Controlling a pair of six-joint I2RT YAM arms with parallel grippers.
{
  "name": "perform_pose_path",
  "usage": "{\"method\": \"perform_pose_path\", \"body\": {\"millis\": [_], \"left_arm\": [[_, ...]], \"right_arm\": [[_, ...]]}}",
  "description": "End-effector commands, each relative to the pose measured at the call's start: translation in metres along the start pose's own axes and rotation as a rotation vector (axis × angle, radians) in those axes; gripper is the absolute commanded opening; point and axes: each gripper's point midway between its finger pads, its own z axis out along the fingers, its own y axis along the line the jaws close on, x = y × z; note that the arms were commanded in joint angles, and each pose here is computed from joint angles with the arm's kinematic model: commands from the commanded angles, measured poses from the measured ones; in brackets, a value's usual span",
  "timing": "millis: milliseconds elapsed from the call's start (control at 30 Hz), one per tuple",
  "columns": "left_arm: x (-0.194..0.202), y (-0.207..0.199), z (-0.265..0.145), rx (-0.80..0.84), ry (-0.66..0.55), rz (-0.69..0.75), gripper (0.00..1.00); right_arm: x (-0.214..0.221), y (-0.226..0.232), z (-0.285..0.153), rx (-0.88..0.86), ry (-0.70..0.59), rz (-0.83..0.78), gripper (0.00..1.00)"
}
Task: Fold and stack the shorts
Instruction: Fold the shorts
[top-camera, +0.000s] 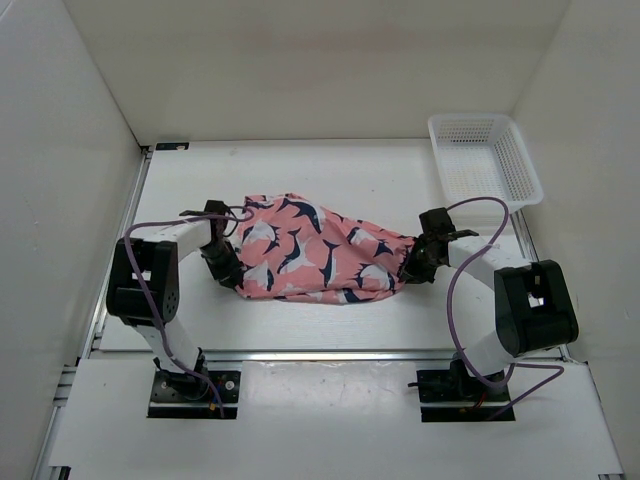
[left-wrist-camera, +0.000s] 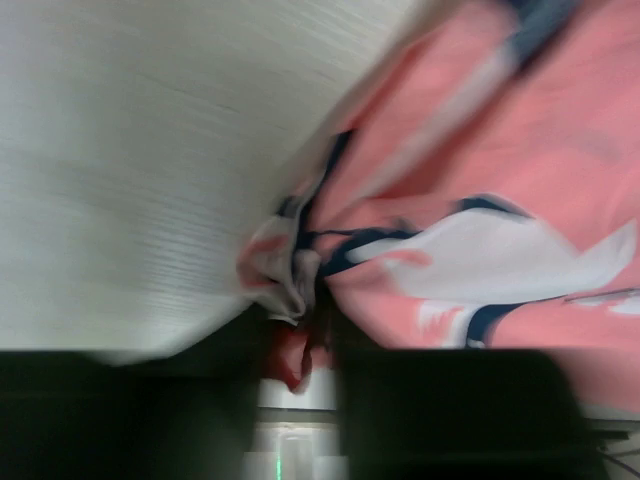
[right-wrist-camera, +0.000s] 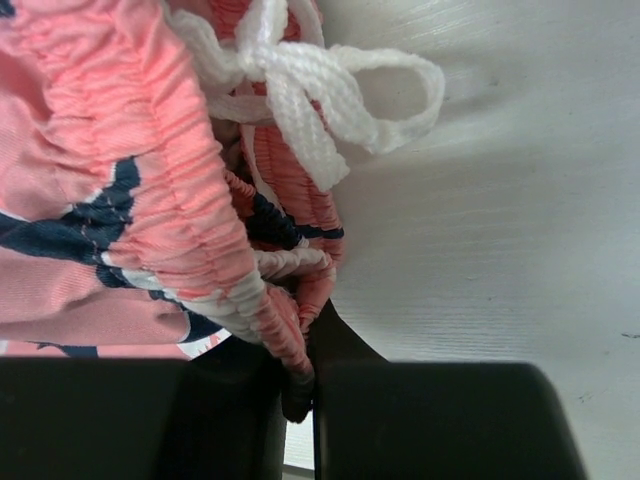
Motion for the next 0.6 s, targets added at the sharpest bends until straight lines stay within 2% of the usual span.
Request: {"method": "perform_pose_path", "body": {"millis": [0,33,67,133,200,300,400,567], "left_arm": [[-0.009,-0.006,-0.001,0.005,-0.037,0.006,0.1],[-0.013,-0.004,-0.004,0.005,-0.055,-0.013,0.1],[-0.013,0.0,-0.005,-0.008,-0.07,-0.013,0.1],[-0.019,0.006,-0.013,-0.001,-0.1,-0.049,0.1],[-0.021,0.008,-0.013,-0.002,-0.101,-0.06,0.1],[-0.024,0.004,-0.016,0.013,-0.106,-0.059,0.1],[-0.026,0.005,-0.012,-0.003,-0.1,-0.06,0.1],[-0.024,0.007,-0.007,-0.014,-0.083,-0.053,0.1]], "right_arm": [[0.003,-0.009,-0.003,0.045,0.011,-0.021,0.16],[0.006,-0.01,-0.004,0.051,0.02,-0.03,0.23],[0.006,-0.011,-0.004,0.051,0.02,-0.042,0.43],[0.005,-0.007,-0.011,0.028,0.01,-0.057,0.67],[0.003,-0.002,-0.017,0.0,-0.005,-0.071,0.84],[0.002,0.004,-0.022,-0.044,-0.002,-0.062,0.86],[-0.004,0.011,-0.033,-0.068,-0.037,-0.049,0.8],[-0.019,0.02,-0.057,-0.076,-0.092,-0.085,0.51]]}}
